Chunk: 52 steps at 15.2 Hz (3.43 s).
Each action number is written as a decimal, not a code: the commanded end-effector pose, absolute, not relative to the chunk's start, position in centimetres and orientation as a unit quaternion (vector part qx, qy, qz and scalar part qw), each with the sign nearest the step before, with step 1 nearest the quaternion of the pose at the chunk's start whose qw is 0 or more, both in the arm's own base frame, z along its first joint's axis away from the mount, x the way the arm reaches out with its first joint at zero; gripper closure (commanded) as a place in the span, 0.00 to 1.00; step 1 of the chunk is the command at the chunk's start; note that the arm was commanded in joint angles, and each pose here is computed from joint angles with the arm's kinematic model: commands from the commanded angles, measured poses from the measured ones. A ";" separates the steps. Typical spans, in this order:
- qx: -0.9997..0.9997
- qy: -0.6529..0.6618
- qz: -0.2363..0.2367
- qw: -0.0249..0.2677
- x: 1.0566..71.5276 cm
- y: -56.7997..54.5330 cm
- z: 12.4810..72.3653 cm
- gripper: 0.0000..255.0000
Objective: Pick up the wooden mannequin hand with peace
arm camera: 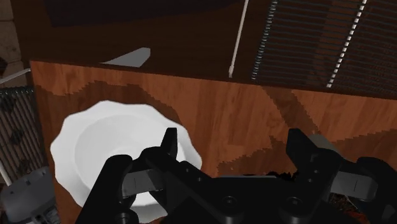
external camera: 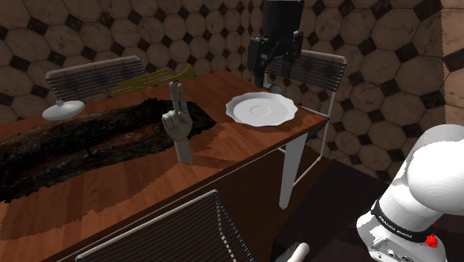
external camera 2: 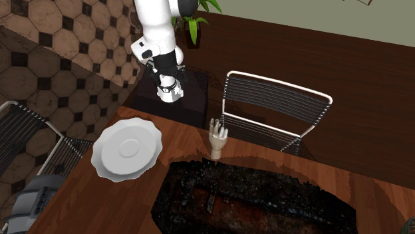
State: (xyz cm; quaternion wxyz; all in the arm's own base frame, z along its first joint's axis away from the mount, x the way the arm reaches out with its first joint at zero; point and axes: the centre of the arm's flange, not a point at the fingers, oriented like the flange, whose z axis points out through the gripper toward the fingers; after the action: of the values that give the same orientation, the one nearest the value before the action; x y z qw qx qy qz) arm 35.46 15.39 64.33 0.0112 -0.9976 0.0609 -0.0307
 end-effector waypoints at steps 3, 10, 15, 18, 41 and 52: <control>-0.995 0.096 -0.023 -0.004 37.9 20.7 63.9 0.00; -0.987 0.154 -0.010 -0.033 43.1 29.5 63.3 0.00; -0.979 0.196 -0.001 -0.053 47.4 35.4 62.5 0.00; -0.974 0.216 0.003 -0.062 49.7 38.1 62.0 0.00; -0.974 0.216 0.003 -0.062 49.7 38.1 60.1 1.00; -0.974 0.216 0.003 -0.062 49.7 38.1 66.0 1.00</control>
State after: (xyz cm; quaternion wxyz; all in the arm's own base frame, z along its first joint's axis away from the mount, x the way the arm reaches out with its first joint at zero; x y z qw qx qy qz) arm 49.62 38.08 65.50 -0.0621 -0.9746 0.2152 0.0031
